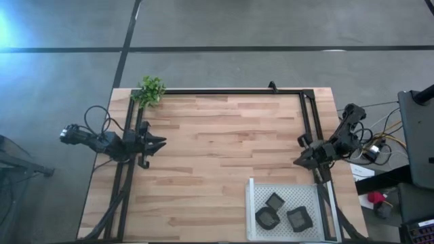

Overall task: Pick & Place Mini shaped plates
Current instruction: Return to Home Position

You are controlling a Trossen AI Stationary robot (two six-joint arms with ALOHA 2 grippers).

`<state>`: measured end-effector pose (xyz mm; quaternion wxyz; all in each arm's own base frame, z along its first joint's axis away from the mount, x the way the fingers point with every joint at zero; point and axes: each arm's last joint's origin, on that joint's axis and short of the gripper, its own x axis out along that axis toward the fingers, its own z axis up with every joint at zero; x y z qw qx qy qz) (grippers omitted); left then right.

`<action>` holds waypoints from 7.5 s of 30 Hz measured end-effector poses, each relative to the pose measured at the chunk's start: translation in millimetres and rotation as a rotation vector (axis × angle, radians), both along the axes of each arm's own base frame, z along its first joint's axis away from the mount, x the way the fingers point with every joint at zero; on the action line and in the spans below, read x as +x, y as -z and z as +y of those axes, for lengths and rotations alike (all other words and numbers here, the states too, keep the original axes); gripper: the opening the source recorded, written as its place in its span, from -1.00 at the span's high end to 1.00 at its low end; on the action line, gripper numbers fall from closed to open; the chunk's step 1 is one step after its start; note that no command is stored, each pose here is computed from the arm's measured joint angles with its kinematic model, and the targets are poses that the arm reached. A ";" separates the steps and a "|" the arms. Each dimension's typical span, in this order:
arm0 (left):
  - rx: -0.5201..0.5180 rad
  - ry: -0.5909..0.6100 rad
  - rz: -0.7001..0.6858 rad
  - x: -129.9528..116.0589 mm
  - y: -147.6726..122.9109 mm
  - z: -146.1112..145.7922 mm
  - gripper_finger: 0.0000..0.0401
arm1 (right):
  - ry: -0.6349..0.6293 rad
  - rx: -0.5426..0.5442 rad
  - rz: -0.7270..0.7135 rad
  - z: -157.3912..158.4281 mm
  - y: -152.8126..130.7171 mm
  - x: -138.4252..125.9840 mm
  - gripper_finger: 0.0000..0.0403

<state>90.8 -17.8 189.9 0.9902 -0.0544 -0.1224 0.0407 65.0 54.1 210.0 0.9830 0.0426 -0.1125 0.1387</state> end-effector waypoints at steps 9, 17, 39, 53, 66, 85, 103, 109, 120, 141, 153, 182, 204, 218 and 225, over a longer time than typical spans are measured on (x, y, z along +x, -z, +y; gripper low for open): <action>-0.019 0.005 0.023 0.6 2.6 -0.2 0.64 | 0.006 0.029 0.005 3.7 17.3 3.4 0.96; -0.053 0.006 0.047 1.2 5.3 -0.1 0.64 | 0.021 0.024 0.017 3.6 19.2 3.8 0.96; -0.030 -0.111 0.167 2.3 17.3 2.6 0.64 | 0.423 -0.007 0.205 -5.6 39.1 6.7 0.96; 0.021 -0.141 0.206 3.4 20.2 2.8 0.64 | 0.511 -0.001 0.211 -8.1 39.3 6.2 0.96; 0.020 -0.138 0.218 4.3 21.3 2.5 0.64 | 0.511 -0.001 0.211 -8.1 39.3 6.2 0.96; 0.020 -0.138 0.218 4.3 21.3 2.5 0.64 | 0.509 -0.001 0.210 -8.1 39.1 6.2 0.96; 0.020 -0.137 0.218 4.3 21.3 2.5 0.64 | 0.509 -0.001 0.210 -8.1 39.1 6.2 0.96; 0.020 -0.137 0.218 4.3 21.3 2.5 0.64 | 0.509 -0.001 0.210 -8.1 39.1 6.2 0.96; 0.020 -0.137 0.218 4.3 21.3 2.5 0.64 | 0.509 -0.001 0.210 -8.1 39.0 6.2 0.96; 0.020 -0.137 0.218 4.3 21.3 2.5 0.64 | 0.509 -0.001 0.210 -8.1 39.0 6.2 0.96; 0.020 -0.137 0.218 4.3 21.3 2.5 0.64 | 0.509 -0.001 0.210 -8.1 39.0 6.2 0.96; 0.020 -0.137 0.218 4.3 21.3 2.5 0.64 | 0.509 -0.001 0.210 -8.1 39.0 6.2 0.96; 0.020 -0.137 0.218 4.3 21.3 2.5 0.64 | 0.509 -0.001 0.210 -8.1 39.0 6.2 0.96; 0.020 -0.137 0.218 4.3 21.4 2.5 0.64 | 0.509 -0.001 0.210 -8.1 39.0 6.2 0.96; 0.020 -0.137 0.218 4.3 21.3 2.5 0.64 | 0.509 -0.001 0.210 -8.1 39.0 6.2 0.96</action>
